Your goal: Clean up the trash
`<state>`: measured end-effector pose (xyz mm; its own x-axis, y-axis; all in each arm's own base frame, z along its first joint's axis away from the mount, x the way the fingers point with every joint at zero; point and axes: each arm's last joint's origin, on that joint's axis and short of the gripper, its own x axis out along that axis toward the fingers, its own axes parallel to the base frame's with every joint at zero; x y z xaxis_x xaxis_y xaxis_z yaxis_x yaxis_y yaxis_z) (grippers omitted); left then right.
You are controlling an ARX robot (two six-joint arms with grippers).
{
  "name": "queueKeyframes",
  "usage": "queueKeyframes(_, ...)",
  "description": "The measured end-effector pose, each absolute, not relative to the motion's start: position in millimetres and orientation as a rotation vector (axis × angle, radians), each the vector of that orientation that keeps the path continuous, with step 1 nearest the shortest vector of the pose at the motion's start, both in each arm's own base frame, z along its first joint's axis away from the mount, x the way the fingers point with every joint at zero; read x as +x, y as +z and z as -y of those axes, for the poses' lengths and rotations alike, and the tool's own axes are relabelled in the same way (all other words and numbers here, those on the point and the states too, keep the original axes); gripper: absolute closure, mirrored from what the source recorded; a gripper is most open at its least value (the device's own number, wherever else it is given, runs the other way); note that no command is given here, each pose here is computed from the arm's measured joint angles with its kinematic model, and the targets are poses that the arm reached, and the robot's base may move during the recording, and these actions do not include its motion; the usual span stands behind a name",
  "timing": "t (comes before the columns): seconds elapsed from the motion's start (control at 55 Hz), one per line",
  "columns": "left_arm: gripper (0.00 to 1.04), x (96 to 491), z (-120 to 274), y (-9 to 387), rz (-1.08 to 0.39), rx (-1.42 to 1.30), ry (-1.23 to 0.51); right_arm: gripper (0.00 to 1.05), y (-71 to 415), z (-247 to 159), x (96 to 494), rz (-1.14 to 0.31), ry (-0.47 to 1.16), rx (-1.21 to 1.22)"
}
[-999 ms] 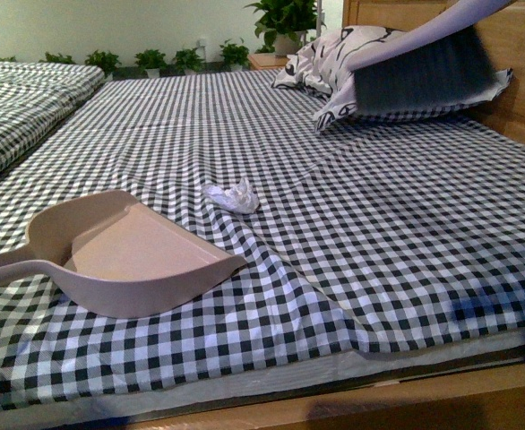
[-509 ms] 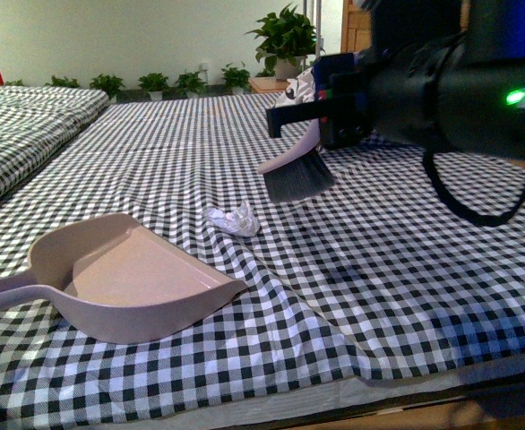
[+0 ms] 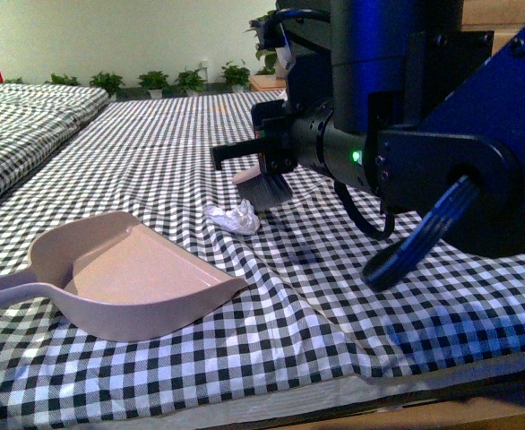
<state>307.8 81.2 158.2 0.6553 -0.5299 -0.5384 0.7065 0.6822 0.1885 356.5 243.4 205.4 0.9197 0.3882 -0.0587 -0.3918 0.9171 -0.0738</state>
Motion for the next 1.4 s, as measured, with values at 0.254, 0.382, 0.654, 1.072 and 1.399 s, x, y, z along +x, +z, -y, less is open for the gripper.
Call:
queueKeyframes(0.254, 0.76, 307.8, -81.2, 158.2, -0.471, 0.404, -0.723, 0.82, 162.6, -228.1, 334.9, -0.146, 0.435, -0.098)
queueKeyframes(0.382, 0.76, 307.8, -81.2, 158.2, -0.471, 0.404, -0.723, 0.82, 149.0, -220.1, 322.2, -0.189, 0.458, -0.087)
queueKeyframes(0.654, 0.76, 307.8, -81.2, 158.2, -0.471, 0.405, -0.723, 0.82, 137.3, -208.6, 304.1, -0.248, 0.477, -0.033)
queueKeyframes(1.072, 0.76, 307.8, -81.2, 158.2, -0.471, 0.404, -0.723, 0.82, 164.1, -227.2, 272.7, -0.310, 0.644, 0.177)
queueKeyframes(1.399, 0.76, 307.8, -81.2, 158.2, -0.471, 0.405, -0.723, 0.82, 209.4, -202.1, 241.1, -0.291, 0.776, 0.318)
